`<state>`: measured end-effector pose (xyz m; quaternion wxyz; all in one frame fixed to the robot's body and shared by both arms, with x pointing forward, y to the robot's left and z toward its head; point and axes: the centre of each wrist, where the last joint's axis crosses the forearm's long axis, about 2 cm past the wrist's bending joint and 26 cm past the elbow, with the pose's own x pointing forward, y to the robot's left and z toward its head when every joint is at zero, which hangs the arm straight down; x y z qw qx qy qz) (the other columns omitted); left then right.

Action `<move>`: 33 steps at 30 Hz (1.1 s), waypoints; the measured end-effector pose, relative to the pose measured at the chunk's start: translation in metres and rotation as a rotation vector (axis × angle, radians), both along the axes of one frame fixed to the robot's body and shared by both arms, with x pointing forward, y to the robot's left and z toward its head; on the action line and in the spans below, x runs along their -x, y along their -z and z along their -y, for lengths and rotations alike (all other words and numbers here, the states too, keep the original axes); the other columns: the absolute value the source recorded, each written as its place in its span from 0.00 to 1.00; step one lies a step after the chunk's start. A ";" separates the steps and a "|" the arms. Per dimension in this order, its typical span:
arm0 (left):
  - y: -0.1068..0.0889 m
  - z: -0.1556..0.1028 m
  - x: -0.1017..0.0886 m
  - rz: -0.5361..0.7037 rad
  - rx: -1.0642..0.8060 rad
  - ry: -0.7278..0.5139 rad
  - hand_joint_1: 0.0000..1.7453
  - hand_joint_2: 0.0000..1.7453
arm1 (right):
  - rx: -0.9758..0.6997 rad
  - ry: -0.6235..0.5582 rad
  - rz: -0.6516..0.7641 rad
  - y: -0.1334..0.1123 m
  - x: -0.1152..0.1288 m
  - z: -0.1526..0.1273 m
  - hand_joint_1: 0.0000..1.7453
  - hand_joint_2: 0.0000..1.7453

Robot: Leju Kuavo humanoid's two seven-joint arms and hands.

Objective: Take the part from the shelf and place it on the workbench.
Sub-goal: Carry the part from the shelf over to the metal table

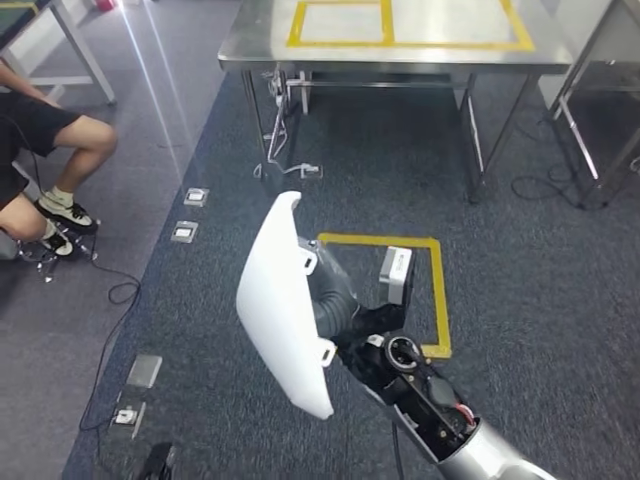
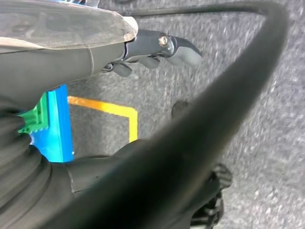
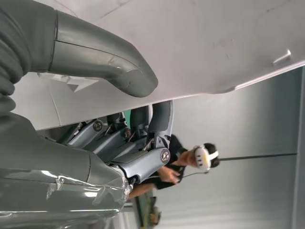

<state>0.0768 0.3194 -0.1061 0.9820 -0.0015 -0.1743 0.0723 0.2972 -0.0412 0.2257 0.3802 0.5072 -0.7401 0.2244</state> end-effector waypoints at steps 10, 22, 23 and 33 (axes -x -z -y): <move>0.000 0.004 0.000 -0.004 0.007 0.002 0.00 1.00 | -0.007 0.001 0.003 -0.002 0.000 0.000 1.00 1.00; 0.000 0.001 0.000 -0.009 -0.004 0.002 0.00 1.00 | -0.016 0.005 0.007 -0.003 -0.002 0.002 1.00 1.00; 0.000 0.001 0.000 -0.010 -0.004 0.002 0.00 1.00 | -0.016 0.005 0.006 -0.003 -0.002 0.002 1.00 1.00; 0.000 0.005 -0.003 -0.008 0.003 0.000 0.00 1.00 | -0.011 0.008 0.006 -0.003 -0.003 0.003 1.00 1.00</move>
